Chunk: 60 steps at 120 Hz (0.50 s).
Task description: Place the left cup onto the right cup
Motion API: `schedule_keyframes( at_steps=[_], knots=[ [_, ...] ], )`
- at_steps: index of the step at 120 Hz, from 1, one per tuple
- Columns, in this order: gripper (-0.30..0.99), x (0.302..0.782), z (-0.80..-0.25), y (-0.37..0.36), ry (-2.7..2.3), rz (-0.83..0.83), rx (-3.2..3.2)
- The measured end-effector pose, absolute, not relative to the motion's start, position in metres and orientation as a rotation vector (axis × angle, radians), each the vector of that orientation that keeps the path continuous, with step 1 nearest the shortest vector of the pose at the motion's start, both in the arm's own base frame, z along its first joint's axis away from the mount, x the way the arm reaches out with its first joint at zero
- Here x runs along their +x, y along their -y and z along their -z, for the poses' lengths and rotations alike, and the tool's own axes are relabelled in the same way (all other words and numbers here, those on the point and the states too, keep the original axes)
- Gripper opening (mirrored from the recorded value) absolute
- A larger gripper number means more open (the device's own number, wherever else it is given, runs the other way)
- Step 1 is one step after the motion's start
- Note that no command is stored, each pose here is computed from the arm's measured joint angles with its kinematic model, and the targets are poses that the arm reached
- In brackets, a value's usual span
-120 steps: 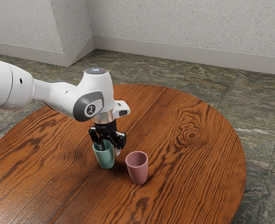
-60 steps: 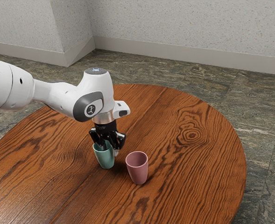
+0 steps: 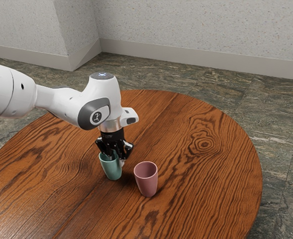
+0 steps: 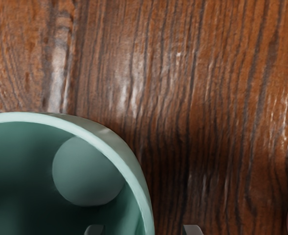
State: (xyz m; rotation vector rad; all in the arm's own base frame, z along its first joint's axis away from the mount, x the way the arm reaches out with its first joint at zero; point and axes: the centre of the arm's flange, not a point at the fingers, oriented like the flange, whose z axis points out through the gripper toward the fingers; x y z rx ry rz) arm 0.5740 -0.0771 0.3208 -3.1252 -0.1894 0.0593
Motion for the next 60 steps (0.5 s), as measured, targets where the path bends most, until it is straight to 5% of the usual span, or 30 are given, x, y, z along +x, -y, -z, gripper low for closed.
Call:
schedule_keyframes(
  at_steps=[60],
  knots=[
    [-0.07, 0.5738, -0.3206, 0.0769, 0.191, -0.062, -3.123]
  ],
)
